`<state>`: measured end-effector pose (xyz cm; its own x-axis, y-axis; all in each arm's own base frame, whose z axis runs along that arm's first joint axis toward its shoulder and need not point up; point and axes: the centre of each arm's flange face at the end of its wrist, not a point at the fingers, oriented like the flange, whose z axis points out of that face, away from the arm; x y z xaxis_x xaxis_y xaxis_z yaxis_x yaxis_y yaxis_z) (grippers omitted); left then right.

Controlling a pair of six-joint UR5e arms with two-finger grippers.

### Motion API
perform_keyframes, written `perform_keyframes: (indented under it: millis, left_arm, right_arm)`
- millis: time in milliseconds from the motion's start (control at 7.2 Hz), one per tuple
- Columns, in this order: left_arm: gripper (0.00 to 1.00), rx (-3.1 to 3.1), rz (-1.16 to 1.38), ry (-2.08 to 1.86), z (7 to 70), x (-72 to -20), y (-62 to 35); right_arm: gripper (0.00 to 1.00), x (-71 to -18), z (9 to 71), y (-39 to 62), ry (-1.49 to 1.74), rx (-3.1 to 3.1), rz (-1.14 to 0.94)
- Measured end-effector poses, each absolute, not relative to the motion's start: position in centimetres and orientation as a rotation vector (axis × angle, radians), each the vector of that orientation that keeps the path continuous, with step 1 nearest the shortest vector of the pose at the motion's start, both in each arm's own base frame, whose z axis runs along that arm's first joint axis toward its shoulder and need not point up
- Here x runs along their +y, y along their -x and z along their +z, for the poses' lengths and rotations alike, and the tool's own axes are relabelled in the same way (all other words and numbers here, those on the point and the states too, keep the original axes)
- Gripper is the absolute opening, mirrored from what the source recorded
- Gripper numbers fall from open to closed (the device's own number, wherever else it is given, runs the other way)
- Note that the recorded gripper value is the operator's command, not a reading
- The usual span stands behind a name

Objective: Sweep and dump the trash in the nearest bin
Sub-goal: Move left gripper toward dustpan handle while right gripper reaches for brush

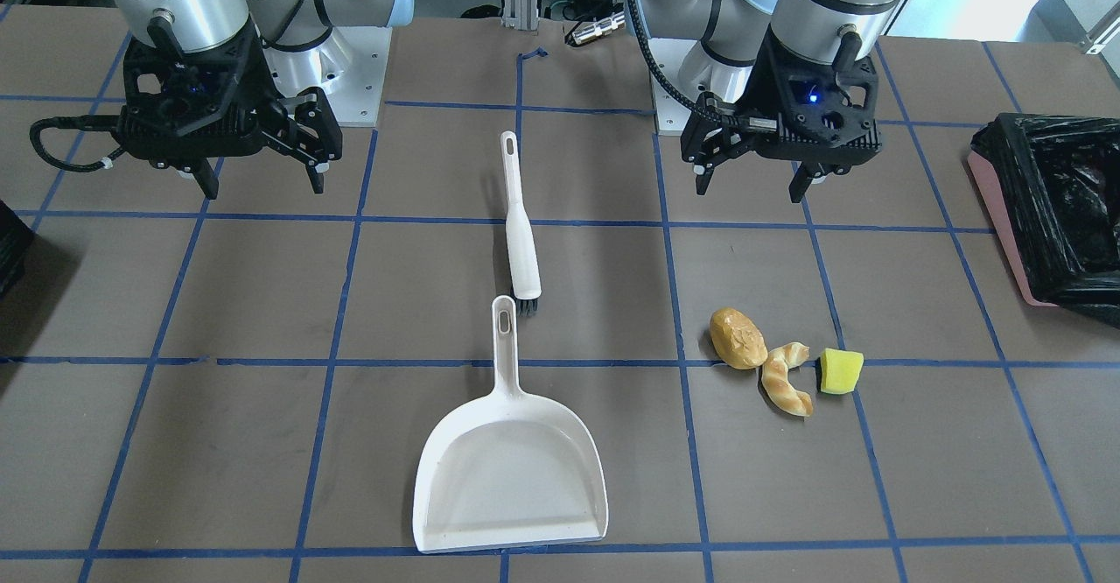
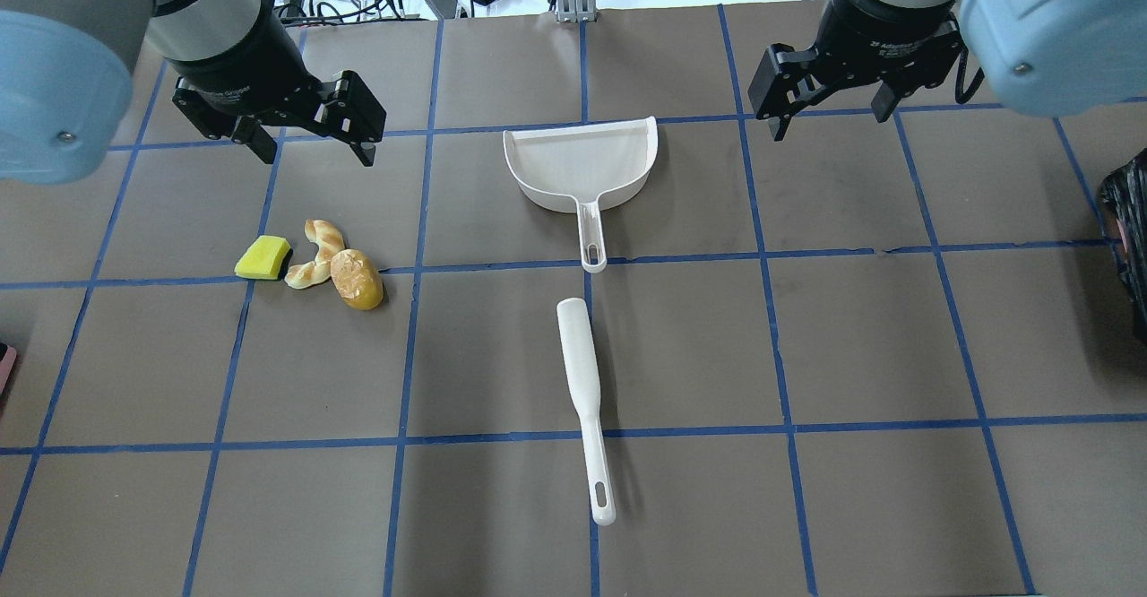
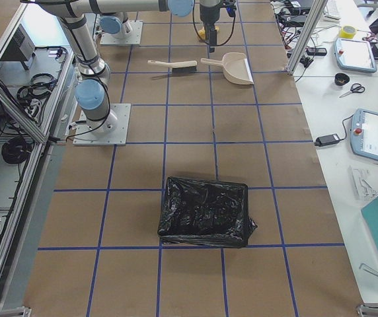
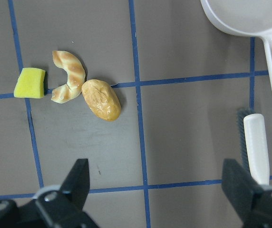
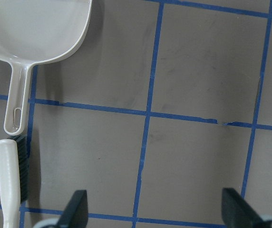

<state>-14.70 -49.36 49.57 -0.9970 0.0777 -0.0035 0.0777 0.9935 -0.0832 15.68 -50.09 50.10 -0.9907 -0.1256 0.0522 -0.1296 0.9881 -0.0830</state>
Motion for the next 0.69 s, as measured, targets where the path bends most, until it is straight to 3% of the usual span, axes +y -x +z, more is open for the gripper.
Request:
perform_keyframes:
  millis: [694]
  left_arm:
    - [1.00,3.136,-0.114,-0.122,48.6,-49.4,14.6]
  right_arm:
    - [1.00,-49.0,48.2,-16.1,-0.212,-3.092,0.047]
